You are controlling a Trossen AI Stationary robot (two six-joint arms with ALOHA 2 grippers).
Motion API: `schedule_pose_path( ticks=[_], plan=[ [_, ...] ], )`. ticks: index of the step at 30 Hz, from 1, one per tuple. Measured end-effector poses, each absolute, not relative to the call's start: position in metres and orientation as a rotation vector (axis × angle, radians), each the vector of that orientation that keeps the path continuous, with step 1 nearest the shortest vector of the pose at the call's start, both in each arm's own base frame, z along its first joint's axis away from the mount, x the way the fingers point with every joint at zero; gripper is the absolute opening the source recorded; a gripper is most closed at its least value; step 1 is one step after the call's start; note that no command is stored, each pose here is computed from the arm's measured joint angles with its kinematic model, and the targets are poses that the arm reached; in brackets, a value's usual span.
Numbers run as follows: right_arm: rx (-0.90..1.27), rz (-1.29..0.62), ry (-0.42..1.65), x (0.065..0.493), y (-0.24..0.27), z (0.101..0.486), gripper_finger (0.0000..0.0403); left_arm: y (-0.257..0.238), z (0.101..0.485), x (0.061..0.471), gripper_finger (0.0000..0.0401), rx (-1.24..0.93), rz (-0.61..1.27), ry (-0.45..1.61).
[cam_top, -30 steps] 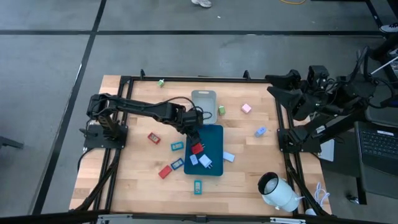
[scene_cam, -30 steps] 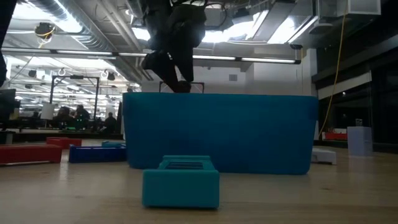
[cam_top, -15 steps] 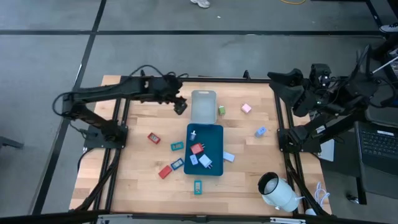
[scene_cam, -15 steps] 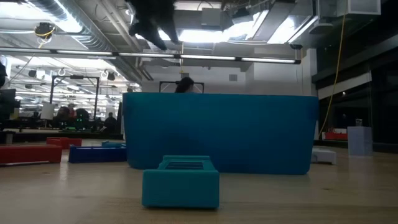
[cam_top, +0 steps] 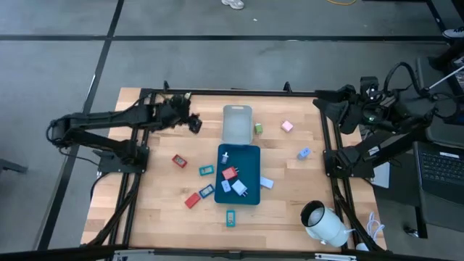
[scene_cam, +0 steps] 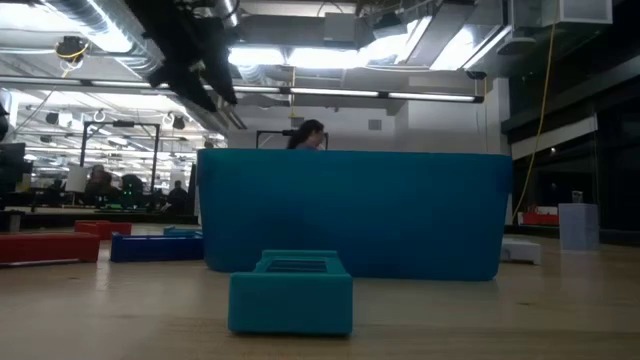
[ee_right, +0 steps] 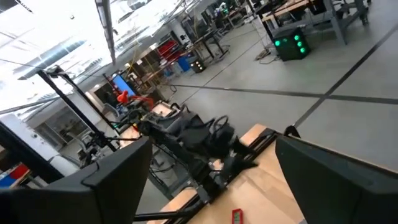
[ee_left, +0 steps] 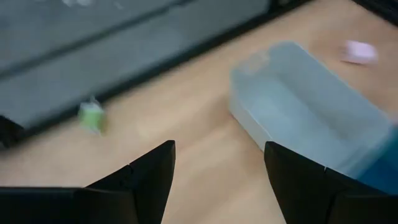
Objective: Pick & Place Office items
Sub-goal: Put the green charger adapter into the blue bin
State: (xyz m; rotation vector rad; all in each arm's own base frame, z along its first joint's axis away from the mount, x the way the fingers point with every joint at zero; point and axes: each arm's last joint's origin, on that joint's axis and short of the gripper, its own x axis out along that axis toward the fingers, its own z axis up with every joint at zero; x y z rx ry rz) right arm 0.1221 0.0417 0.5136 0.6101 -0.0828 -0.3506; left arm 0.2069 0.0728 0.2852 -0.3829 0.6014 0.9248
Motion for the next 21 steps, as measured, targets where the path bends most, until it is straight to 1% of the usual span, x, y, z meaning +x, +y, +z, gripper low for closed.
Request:
schedule_pose_path(
  ticks=[4, 6, 9, 12, 15, 21],
  plan=[
    [0.62, -0.341, -0.101, 0.122, 0.042, 0.516, 0.0348, 0.124, 0.286, 0.204, 0.0251, -0.418, 1.083, 0.665],
    [0.622, -0.336, -0.118, 0.121, 0.041, 0.518, 0.0348, 0.152, 0.289, 0.201, 0.0258, -0.437, 1.11, 0.696],
    [0.634, -0.329, -0.141, 0.12, 0.041, 0.521, 0.0348, 0.187, 0.286, 0.196, 0.027, -0.449, 1.13, 0.816],
    [0.641, -0.329, -0.141, 0.121, 0.041, 0.521, 0.0348, 0.216, 0.28, 0.193, 0.0279, -0.507, 1.125, 0.905],
    [0.645, -0.344, -0.142, 0.124, 0.043, 0.52, 0.0348, 0.24, 0.271, 0.197, 0.0286, -0.5, 1.123, 0.982],
    [0.67, -0.34, -0.155, 0.126, 0.043, 0.521, 0.0348, 0.273, 0.246, 0.21, 0.03, -0.54, 1.026, 1.069]
  ],
)
